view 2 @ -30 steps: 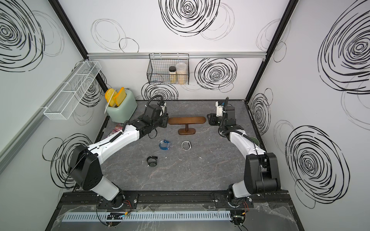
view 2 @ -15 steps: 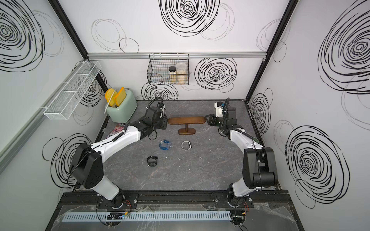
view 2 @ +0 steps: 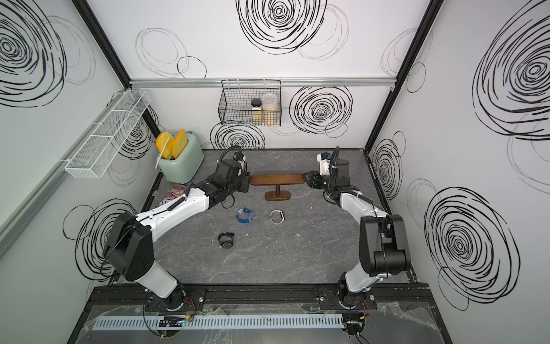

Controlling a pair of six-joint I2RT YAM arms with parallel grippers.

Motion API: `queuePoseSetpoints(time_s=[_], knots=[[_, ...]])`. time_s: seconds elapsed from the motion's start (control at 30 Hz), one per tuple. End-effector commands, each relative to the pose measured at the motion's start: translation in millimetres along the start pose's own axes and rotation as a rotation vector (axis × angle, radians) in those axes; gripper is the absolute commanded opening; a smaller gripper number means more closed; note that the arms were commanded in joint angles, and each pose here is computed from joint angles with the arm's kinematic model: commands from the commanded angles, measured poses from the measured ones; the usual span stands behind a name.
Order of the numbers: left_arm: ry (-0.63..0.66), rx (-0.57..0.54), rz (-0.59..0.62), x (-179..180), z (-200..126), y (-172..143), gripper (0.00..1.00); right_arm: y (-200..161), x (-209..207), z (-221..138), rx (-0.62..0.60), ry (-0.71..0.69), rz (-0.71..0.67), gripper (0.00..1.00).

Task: Place watch on stand
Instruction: Place the watch on the stand.

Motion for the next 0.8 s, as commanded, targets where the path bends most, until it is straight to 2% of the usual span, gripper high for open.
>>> queuePoseSetpoints(time_s=[0.0,0.77], knots=[[-0.017,-0.023,-0.022,-3,6,2,0.3,-1,4,4,-0.001,0.024,-0.013,0.38],[-0.038,-0.021,-0.019,-16,16,-3,0.3,-8,5,10,0.026,0.033,-0.016,0.33]])
Point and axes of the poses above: each gripper's point midway between its finger pads, its own z axis out along the fingers, its own x axis along the line the jaws close on, y = z × x, the point moved 6 cm from there along -z, back along the fingers, and after that the axes turned 5 degrees about -z, right-handed, at the moved point
